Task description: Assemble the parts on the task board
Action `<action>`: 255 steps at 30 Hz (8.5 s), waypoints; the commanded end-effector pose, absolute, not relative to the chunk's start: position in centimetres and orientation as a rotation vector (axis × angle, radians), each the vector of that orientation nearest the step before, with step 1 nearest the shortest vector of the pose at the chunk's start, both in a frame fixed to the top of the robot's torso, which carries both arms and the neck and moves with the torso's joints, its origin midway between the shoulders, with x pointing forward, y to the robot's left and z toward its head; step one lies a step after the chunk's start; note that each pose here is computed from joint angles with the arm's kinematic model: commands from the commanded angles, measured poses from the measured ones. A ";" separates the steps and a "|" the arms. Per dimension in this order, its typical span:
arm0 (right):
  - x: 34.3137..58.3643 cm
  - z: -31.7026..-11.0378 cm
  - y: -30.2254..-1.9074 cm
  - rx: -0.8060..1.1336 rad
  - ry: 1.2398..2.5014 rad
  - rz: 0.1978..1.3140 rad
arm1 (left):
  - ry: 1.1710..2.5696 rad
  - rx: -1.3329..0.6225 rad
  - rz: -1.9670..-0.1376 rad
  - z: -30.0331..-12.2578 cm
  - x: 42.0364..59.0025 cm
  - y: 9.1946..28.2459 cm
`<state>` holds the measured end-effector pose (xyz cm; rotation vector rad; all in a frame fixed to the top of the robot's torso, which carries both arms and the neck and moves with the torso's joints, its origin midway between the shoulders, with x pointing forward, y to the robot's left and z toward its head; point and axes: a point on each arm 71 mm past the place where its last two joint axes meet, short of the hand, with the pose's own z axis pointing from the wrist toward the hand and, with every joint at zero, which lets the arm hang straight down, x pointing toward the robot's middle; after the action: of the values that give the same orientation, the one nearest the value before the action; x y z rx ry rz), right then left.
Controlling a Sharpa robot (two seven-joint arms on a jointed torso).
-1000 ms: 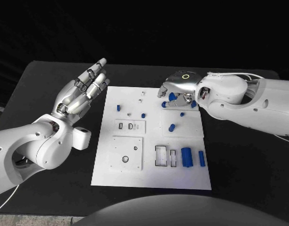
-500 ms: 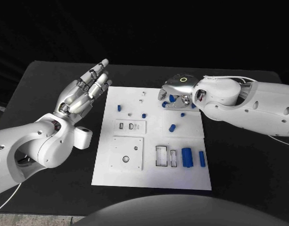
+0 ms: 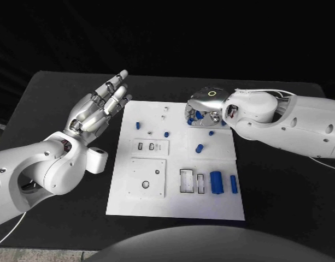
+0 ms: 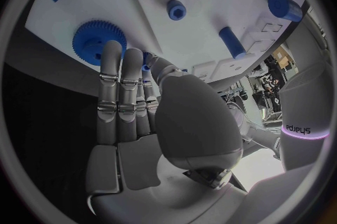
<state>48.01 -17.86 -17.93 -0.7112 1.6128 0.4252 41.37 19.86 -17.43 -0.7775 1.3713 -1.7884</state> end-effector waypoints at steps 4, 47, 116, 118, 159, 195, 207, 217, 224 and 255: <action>47.9 -17.8 -17.7 -0.704 1.579 0.480 | 1.381 -0.779 -1.815 -17.4 41.4 19.7; 52.2 -14.4 -12.8 -0.614 1.531 0.535 | 1.401 -0.797 -1.800 -17.6 41.6 19.7; 53.4 -16.3 -13.1 -0.553 1.587 0.510 | 1.443 -0.865 -1.795 -18.5 42.2 19.7; 53.3 -15.6 -13.7 -0.540 1.558 0.516 | 1.443 -0.867 -1.794 -18.5 42.2 19.8; 49.4 -16.6 -24.7 -0.272 1.724 0.381 | 1.456 -0.878 -1.779 -18.7 42.3 20.1; 49.0 -19.2 -24.3 -0.349 1.743 0.360 | 1.482 -0.885 -1.781 -19.0 42.4 20.1; 48.9 -18.6 -23.7 -0.350 1.645 0.422 | 1.483 -0.896 -1.776 -19.1 42.5 20.1; 48.1 -16.8 -22.1 -0.334 1.598 0.504 | 1.483 -0.903 -1.773 -19.1 42.4 20.3; 47.8 -15.8 -18.7 -0.368 1.614 0.589 | 1.487 -0.903 -1.778 -19.2 42.5 20.1; 50.0 -17.9 -12.1 -0.494 1.679 0.518 | 1.491 -0.917 -1.786 -19.4 42.7 19.8</action>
<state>50.12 -12.08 -17.52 -0.4653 1.6541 0.5562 42.74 19.96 -19.42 -0.9161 1.4899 -1.7587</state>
